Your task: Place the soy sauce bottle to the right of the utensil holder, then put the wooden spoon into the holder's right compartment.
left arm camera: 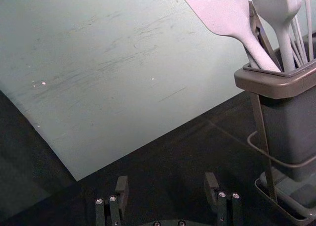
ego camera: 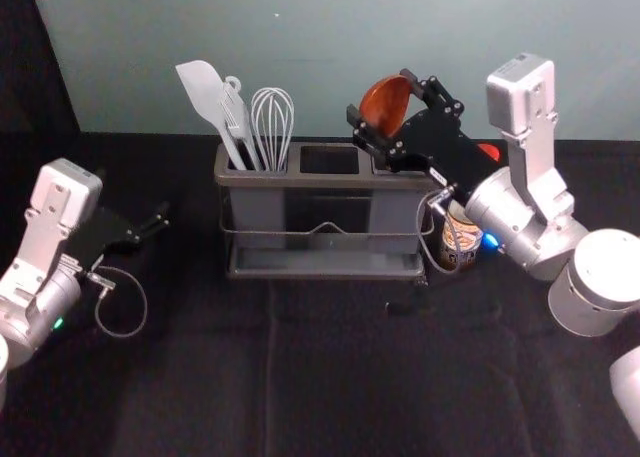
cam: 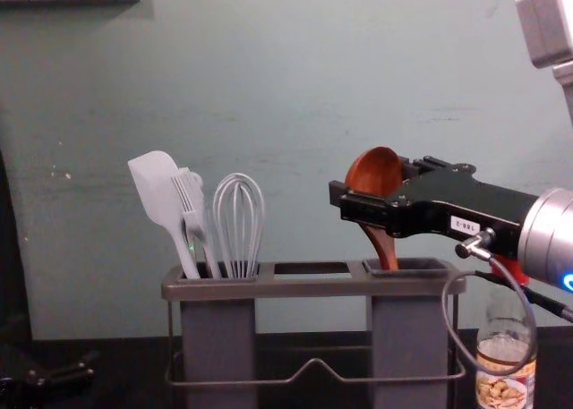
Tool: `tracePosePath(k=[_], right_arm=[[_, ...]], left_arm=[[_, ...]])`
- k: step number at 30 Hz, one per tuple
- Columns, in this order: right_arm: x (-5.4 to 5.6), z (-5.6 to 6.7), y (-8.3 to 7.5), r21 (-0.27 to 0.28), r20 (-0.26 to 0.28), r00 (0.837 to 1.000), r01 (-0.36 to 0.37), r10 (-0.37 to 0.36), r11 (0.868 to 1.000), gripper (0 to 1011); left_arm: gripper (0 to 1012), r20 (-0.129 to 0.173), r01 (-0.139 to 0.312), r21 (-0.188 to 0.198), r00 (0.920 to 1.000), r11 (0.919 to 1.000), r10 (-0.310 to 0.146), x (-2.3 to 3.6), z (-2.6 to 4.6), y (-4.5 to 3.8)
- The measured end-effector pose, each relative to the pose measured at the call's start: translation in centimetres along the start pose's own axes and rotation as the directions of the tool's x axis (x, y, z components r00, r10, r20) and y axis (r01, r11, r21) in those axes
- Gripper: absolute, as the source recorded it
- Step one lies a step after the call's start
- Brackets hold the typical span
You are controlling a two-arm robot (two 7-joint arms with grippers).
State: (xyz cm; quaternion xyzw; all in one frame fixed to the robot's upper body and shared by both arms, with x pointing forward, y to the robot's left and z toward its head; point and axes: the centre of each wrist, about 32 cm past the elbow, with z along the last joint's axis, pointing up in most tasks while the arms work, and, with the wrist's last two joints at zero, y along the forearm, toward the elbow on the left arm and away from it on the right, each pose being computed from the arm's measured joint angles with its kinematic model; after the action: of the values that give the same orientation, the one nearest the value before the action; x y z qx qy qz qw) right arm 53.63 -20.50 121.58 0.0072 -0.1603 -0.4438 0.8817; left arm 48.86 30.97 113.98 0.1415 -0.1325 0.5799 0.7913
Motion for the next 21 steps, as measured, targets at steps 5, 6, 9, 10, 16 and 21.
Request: tracePosePath(k=[5,6,9,10,16,21], right_arm=[[-0.09,-0.10,-0.37,-0.005,-0.002,1.000,0.003,-0.003,1.000,841],[-0.09,-0.10,-0.37,-0.005,-0.002,1.000,0.003,-0.003,1.000,841],[-0.13,-0.15,-0.50,-0.007,-0.003,1.000,0.001,-0.001,1.000,841],[-0.17,-0.19,-0.56,-0.009,-0.004,1.000,0.001,-0.001,1.000,841],[-0.23,-0.31,-0.72,-0.014,-0.012,1.000,-0.001,0.001,1.000,841],[-0.22,-0.28,-0.70,-0.013,-0.011,1.000,-0.001,0.001,1.000,841]], left_arm=[[1005,0.000,0.000,0.000,1.0000,1.0000,0.000,0.00,0.00,0.00],[1005,0.000,0.000,0.000,1.0000,1.0000,0.000,0.00,0.00,0.00],[1005,0.000,0.000,0.000,1.0000,1.0000,0.000,0.00,0.00,0.00],[1005,0.000,0.000,0.000,1.0000,1.0000,0.000,0.00,0.00,0.00],[1005,0.000,0.000,0.000,1.0000,1.0000,0.000,0.00,0.00,0.00],[1005,0.000,0.000,0.000,1.0000,1.0000,0.000,0.00,0.00,0.00]])
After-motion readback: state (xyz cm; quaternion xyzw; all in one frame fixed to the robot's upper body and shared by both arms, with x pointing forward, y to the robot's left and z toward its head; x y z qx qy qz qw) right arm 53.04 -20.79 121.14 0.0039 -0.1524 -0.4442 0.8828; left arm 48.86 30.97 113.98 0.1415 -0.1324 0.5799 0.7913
